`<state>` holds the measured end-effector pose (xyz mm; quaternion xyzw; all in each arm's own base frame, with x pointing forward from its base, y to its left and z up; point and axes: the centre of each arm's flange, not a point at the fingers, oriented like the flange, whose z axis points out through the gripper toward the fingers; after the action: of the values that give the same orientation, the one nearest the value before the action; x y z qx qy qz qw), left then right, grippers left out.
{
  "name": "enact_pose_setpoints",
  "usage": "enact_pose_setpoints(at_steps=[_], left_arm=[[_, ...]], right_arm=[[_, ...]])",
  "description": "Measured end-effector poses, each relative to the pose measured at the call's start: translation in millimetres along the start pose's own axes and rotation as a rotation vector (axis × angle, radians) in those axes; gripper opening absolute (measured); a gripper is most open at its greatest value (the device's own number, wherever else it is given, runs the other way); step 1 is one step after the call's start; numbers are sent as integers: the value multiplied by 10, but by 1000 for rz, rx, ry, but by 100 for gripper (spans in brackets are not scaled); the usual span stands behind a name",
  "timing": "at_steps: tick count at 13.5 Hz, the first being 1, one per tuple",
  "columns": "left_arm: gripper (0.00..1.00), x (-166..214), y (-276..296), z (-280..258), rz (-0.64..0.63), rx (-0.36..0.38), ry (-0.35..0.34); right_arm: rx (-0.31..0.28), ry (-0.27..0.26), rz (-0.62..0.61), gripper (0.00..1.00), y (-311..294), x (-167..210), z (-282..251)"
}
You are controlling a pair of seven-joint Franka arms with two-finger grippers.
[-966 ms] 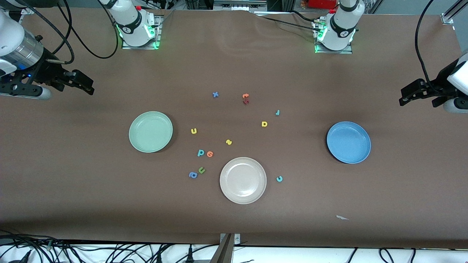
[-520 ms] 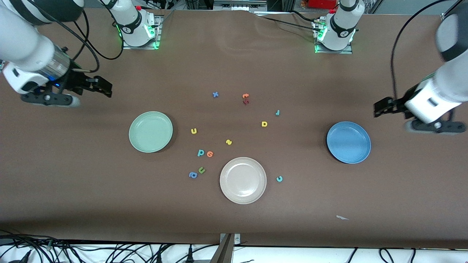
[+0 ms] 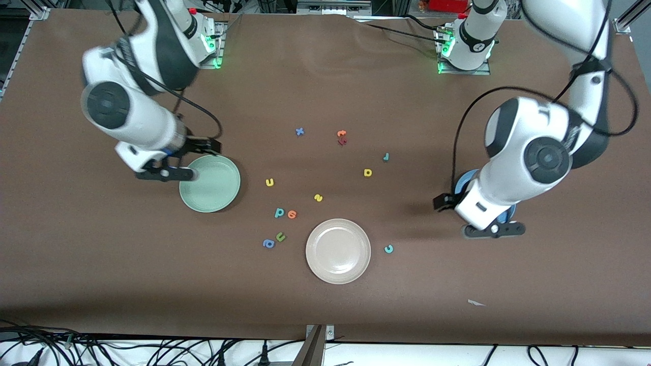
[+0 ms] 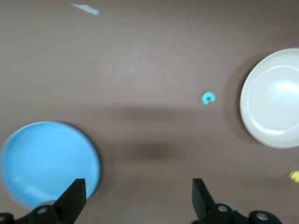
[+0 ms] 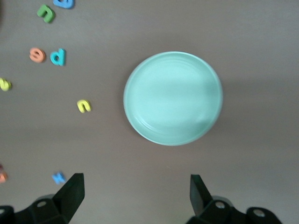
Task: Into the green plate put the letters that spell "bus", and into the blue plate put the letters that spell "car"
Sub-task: 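Grasp the yellow n with the right gripper while the left gripper reaches the teal c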
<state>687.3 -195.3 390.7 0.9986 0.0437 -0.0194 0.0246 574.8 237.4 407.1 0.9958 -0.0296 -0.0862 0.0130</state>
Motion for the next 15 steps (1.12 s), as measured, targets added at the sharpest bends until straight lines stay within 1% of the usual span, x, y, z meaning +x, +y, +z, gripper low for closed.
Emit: enact_pose_setpoints(at_steps=[2, 3, 5, 6, 7, 8, 9, 11, 12, 15], left_arm=[[100, 183, 186, 321, -8, -39, 32], [100, 246, 291, 483, -12, -49, 48], [100, 315, 473, 780, -16, -48, 61], [100, 343, 526, 887, -28, -46, 60], [100, 364, 562, 974, -39, -45, 57], [100, 366, 612, 1060, -53, -46, 50], [100, 362, 666, 1161, -79, -47, 41], [100, 346, 755, 1404, -142, -58, 11], [100, 345, 774, 1524, -174, -60, 0], [100, 369, 786, 1781, -258, -63, 5]], right_arm=[[6, 30, 57, 100, -561, -11, 453], [-9, 54, 72, 100, -793, -22, 698], [-68, 89, 52, 100, -1052, -20, 1168], [-90, 97, 38, 99, -1103, -3, 1362], [-98, 97, 31, 96, -1112, 29, 1513], [-95, 98, 31, 87, -1108, 68, 1632], [-89, 102, 32, 86, -1110, 102, 1733], [-74, 110, 28, 73, -1136, 144, 1913], [-69, 112, 27, 72, -1144, 156, 1972], [-57, 120, 24, 73, -1167, 172, 2058]])
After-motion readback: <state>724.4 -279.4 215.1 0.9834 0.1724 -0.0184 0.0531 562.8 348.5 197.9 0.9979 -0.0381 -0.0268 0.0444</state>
